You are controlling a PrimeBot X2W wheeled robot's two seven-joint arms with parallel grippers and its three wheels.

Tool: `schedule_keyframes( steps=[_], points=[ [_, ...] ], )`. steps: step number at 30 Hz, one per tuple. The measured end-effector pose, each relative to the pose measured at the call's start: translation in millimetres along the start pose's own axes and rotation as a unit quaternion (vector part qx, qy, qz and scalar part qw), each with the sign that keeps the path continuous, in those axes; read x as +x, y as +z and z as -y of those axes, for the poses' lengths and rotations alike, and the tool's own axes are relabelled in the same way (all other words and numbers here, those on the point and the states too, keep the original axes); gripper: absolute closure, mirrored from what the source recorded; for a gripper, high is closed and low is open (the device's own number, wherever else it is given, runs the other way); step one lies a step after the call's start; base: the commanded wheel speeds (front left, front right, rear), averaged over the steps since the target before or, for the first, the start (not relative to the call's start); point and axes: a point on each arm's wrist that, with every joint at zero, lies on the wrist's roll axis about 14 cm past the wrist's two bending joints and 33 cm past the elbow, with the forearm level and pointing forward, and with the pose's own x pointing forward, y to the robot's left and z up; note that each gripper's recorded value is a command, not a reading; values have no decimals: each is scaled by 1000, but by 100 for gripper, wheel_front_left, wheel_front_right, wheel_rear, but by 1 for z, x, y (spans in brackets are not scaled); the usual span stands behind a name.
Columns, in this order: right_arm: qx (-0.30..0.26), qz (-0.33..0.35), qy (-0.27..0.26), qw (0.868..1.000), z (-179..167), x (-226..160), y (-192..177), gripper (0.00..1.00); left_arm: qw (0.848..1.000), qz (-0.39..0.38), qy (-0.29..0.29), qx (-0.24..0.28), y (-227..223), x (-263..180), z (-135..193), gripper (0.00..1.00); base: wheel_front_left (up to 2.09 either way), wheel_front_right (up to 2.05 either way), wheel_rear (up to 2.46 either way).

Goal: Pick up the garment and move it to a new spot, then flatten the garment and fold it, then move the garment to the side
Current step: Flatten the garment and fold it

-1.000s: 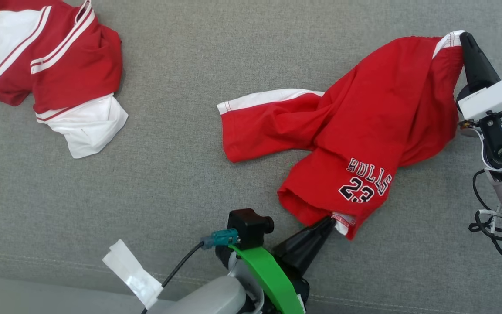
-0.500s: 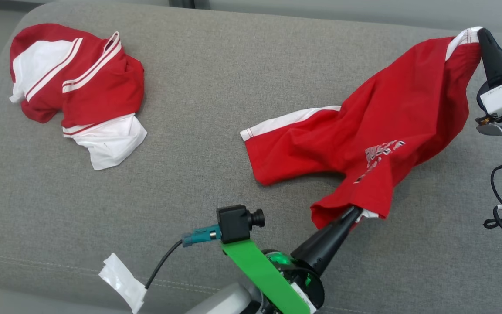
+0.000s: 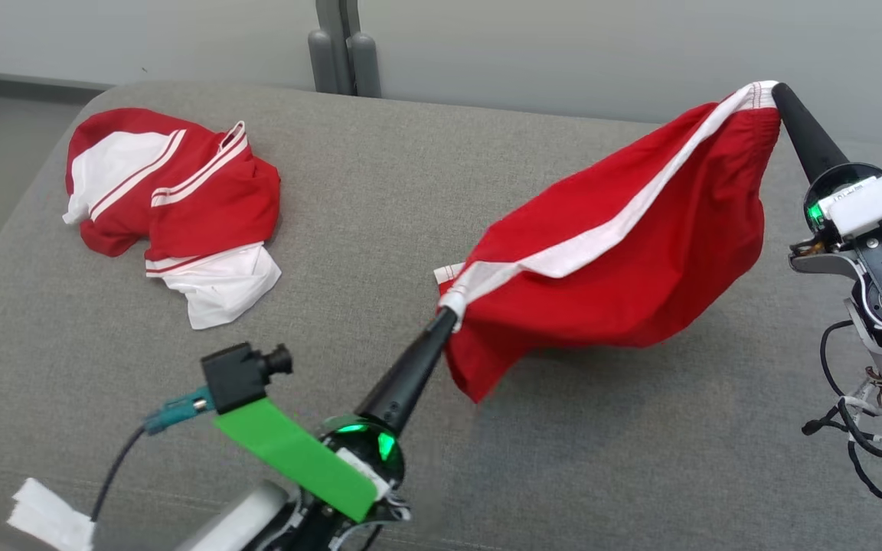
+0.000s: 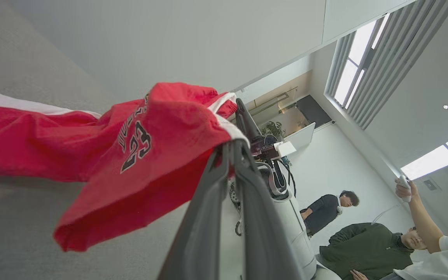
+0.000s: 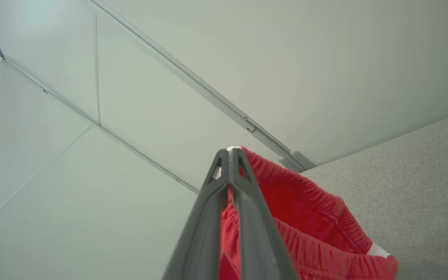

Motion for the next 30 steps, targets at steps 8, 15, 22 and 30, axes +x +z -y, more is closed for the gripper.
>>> schedule_keyframes(
  steps=[8, 15, 22, 30],
  points=[
    [22, 56, 76, 995, -51, -33, 36, 100, 998, 26, -2, 63, 44, -20, 9, 100, 0, 0, 0],
    [48, 104, 159, 981, -101, -74, 61, 100, 996, 16, -59, 65, 48, -18, 49, 100, 0, 0, 0],
    [65, 121, 186, 973, -121, -95, 70, 100, 989, 30, -106, 100, 73, -9, 86, 100, 0, 0, 0],
    [111, 79, 80, 987, -61, -74, 48, 100, 993, 48, -42, 100, 110, 19, 49, 100, 0, 0, 0]
  ],
)
